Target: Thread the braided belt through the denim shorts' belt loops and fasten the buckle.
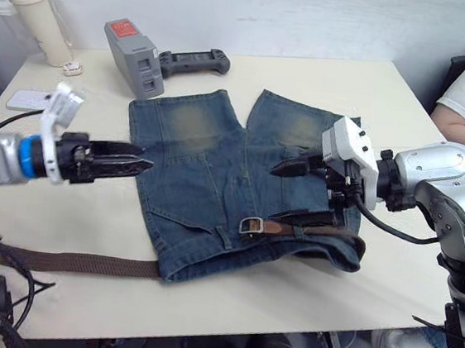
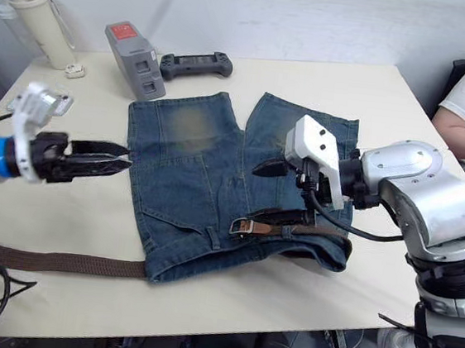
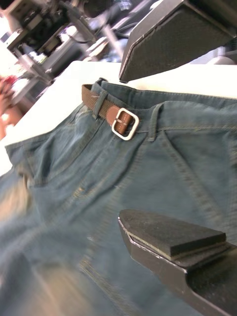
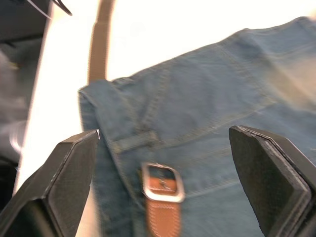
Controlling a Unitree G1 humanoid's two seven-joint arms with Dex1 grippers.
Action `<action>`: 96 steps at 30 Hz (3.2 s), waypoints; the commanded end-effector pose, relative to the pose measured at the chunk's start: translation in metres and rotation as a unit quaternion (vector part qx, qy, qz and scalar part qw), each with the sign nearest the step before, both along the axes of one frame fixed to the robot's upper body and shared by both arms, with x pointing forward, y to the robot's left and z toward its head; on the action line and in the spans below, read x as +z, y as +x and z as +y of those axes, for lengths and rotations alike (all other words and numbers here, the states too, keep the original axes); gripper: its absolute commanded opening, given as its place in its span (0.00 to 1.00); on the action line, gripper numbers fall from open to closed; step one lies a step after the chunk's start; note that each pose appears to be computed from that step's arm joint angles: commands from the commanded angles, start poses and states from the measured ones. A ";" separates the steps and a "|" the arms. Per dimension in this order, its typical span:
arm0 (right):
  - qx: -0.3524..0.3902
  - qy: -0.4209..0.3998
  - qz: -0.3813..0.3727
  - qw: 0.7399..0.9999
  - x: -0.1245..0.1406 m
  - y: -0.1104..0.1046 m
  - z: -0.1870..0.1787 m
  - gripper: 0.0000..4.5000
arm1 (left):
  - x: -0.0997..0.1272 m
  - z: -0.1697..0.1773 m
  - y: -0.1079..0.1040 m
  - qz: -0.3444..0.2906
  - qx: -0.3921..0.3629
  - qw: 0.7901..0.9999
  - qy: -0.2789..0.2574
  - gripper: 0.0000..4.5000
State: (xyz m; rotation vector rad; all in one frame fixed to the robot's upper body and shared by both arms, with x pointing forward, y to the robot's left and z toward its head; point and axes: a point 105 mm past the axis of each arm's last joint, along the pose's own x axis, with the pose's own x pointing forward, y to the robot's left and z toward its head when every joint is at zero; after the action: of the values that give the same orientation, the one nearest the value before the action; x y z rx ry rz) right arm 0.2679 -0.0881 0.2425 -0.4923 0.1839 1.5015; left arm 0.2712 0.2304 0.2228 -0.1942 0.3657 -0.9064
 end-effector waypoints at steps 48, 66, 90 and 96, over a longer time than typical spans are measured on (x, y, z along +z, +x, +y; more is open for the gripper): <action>0.092 -0.005 -0.094 0.991 -0.001 0.011 0.038 0.99 | -0.162 0.008 -0.108 0.335 0.414 0.780 -0.328 1.00; 0.057 -0.008 -0.126 0.990 0.006 0.017 0.035 1.00 | -0.152 -0.002 -0.045 0.322 0.457 0.702 -0.442 0.71; 0.038 -0.011 -0.127 0.991 0.004 0.021 0.031 1.00 | -0.144 0.020 -0.036 0.290 0.464 0.708 -0.447 0.59; 0.035 -0.011 -0.126 0.991 0.002 0.021 0.031 1.00 | -0.146 0.057 -0.037 0.268 0.520 0.661 -0.471 0.77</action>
State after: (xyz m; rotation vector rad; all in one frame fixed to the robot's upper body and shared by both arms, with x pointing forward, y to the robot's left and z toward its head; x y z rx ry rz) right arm 0.2924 -0.0547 0.2335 -0.6827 0.0405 1.5116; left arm 0.2416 0.2603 0.0978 -1.4687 0.2111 0.0821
